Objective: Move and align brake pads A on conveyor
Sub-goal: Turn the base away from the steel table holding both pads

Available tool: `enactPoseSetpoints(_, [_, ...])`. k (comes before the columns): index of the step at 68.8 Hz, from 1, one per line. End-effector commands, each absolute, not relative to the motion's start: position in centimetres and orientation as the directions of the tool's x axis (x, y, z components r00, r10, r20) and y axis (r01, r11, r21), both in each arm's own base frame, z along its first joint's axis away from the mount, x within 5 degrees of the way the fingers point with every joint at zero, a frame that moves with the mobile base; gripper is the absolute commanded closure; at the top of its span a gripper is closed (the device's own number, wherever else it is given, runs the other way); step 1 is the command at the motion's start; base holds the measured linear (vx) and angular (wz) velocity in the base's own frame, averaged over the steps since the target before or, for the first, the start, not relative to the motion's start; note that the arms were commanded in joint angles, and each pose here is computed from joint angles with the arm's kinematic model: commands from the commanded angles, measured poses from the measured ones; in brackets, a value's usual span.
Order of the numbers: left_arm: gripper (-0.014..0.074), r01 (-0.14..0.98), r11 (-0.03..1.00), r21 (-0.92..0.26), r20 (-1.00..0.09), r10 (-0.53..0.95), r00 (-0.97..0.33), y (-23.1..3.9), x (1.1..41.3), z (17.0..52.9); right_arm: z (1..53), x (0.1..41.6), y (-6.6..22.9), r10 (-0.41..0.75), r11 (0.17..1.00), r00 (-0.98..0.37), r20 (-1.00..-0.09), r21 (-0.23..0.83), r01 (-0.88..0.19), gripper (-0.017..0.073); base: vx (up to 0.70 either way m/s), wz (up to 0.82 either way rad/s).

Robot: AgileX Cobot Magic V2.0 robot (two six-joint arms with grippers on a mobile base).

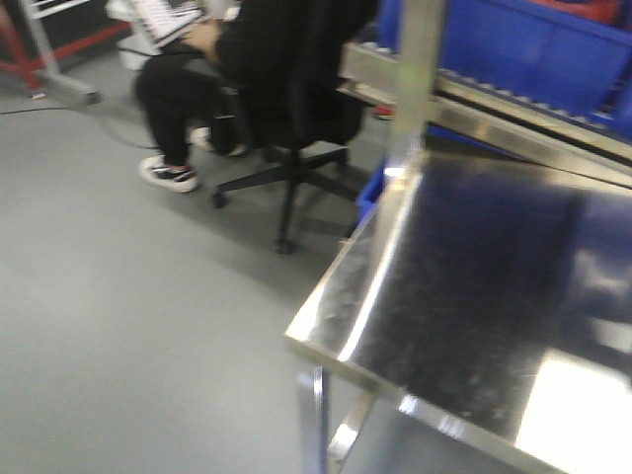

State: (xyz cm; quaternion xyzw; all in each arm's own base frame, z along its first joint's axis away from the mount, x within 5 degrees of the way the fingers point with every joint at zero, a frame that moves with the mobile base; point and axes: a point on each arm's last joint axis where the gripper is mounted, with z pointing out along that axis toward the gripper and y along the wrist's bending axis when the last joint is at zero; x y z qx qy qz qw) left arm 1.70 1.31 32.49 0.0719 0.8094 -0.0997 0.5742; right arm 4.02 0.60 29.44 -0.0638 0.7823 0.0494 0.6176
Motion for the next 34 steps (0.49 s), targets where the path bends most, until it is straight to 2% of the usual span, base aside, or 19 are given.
enactPoseSetpoints(1, [0.0599,0.256,0.963,-0.081,-0.972,-0.020,-0.232,1.14,1.86,33.98,31.11,4.12,0.59,-0.032,0.988,-0.118,-0.992,-0.013,-0.155,0.0561,-0.23,0.85])
enactPoseSetpoints(34, [0.0599,0.256,0.963,-0.081,-0.973,-0.020,-0.230,1.17,1.82,33.98,31.11,4.12,0.59,-0.032,0.988,-0.118,-0.992,-0.013,-0.155,0.0561,-0.23,0.89])
